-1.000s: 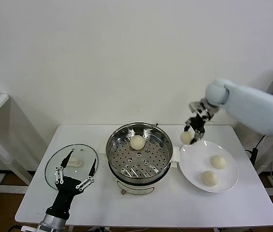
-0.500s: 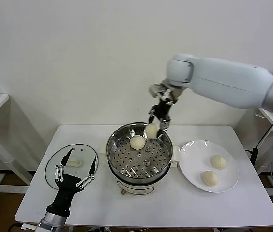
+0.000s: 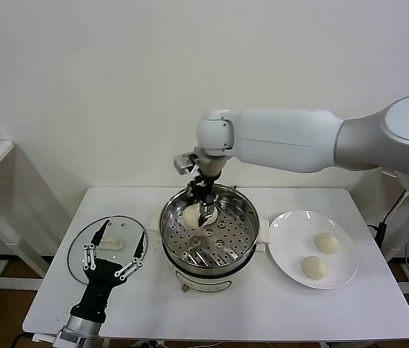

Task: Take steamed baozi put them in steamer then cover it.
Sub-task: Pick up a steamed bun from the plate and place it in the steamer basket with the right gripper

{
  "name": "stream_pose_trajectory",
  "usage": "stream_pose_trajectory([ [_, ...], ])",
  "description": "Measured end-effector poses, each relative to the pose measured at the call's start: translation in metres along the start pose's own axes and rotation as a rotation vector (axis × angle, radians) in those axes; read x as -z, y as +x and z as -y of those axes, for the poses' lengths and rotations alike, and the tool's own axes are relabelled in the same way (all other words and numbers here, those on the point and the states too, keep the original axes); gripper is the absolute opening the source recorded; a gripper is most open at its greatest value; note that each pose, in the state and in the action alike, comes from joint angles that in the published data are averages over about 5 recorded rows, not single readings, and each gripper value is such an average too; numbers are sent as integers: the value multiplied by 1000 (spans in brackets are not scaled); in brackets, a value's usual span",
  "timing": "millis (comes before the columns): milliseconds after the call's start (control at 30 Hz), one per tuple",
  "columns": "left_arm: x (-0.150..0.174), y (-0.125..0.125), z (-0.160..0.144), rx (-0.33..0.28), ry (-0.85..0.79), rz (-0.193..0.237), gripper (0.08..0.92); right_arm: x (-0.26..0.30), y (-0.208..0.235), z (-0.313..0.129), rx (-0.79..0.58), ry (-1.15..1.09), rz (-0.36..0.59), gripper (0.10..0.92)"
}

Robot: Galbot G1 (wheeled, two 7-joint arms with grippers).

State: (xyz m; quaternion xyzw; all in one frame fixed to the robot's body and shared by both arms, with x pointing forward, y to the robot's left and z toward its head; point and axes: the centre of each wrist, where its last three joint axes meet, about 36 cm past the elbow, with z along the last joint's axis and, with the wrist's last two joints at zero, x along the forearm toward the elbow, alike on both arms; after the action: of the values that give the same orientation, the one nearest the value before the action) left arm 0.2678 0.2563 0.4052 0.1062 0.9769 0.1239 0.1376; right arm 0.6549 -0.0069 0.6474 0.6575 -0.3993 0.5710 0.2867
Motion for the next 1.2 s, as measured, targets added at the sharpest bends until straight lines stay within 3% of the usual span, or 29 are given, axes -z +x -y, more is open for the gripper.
stream_pose_trajectory([
  [767, -3, 0, -4, 9, -7, -5, 823, 23, -50, 2, 31, 30, -14, 667],
  [1033, -4, 0, -4, 11, -7, -8, 823, 25, -57, 2, 34, 38, -4, 791],
  [1200, -5, 1, -5, 12, -9, -10, 823, 23, -53, 0, 29, 40, 4, 821],
])
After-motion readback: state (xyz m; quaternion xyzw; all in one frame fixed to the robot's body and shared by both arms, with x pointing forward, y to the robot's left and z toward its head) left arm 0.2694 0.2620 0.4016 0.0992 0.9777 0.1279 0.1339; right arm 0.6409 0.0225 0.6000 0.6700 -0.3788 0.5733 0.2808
